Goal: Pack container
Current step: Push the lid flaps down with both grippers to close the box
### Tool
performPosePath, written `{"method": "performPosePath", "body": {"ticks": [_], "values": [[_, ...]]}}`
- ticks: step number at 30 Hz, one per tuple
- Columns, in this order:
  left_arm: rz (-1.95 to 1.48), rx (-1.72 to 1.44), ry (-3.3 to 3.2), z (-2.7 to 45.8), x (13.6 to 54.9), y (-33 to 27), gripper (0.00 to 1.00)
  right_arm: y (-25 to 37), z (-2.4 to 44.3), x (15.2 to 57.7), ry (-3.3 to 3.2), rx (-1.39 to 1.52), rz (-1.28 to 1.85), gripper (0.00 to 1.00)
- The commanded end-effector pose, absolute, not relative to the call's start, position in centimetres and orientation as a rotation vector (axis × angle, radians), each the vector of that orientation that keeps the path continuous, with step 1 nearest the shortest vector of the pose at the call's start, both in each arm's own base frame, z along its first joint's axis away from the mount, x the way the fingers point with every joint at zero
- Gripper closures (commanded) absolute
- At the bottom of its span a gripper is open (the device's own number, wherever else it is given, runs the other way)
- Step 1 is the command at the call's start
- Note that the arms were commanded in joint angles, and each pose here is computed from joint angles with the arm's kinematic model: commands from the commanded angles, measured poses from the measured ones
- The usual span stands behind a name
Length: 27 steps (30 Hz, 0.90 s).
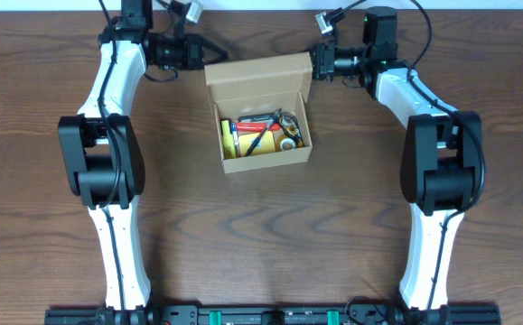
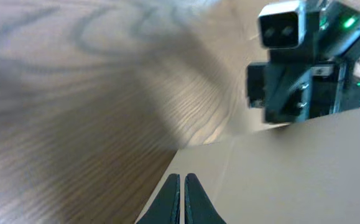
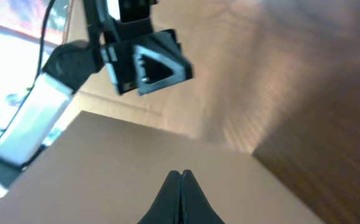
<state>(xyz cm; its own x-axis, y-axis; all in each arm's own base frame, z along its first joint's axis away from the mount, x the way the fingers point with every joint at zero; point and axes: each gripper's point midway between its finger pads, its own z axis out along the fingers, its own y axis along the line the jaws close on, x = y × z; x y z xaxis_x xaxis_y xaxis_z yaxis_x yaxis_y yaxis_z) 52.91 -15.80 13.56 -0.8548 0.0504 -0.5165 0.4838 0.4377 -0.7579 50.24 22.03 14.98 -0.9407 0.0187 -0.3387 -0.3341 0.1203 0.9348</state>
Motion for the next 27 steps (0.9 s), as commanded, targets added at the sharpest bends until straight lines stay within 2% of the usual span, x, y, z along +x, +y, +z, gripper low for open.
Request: {"method": "performPosePath", "body": {"ticks": [1,12,18,24,27], "values": [[-1.213,0.609,2.221,16.6,52.6,-15.1,0.94,22.9,16.6,48.3,2.100,-0.408,2.008,0.98],[-1.055,0.761,2.287,17.7,49.4,-14.0,0.94,24.3,15.3,46.2,2.230,-0.294,2.122,0.98],[-1.008,0.774,2.347,17.1,48.7,-13.4,0.94,24.3,13.4,45.8,2.333,-0.197,2.058,0.98],[-0.950,0.791,2.347,17.9,48.6,-13.3,0.94,22.9,13.4,48.1,2.345,-0.152,1.839,0.98],[-0.826,0.822,2.374,18.3,48.5,-13.2,0.94,21.4,14.0,50.2,2.346,-0.114,1.613,0.98]]}}
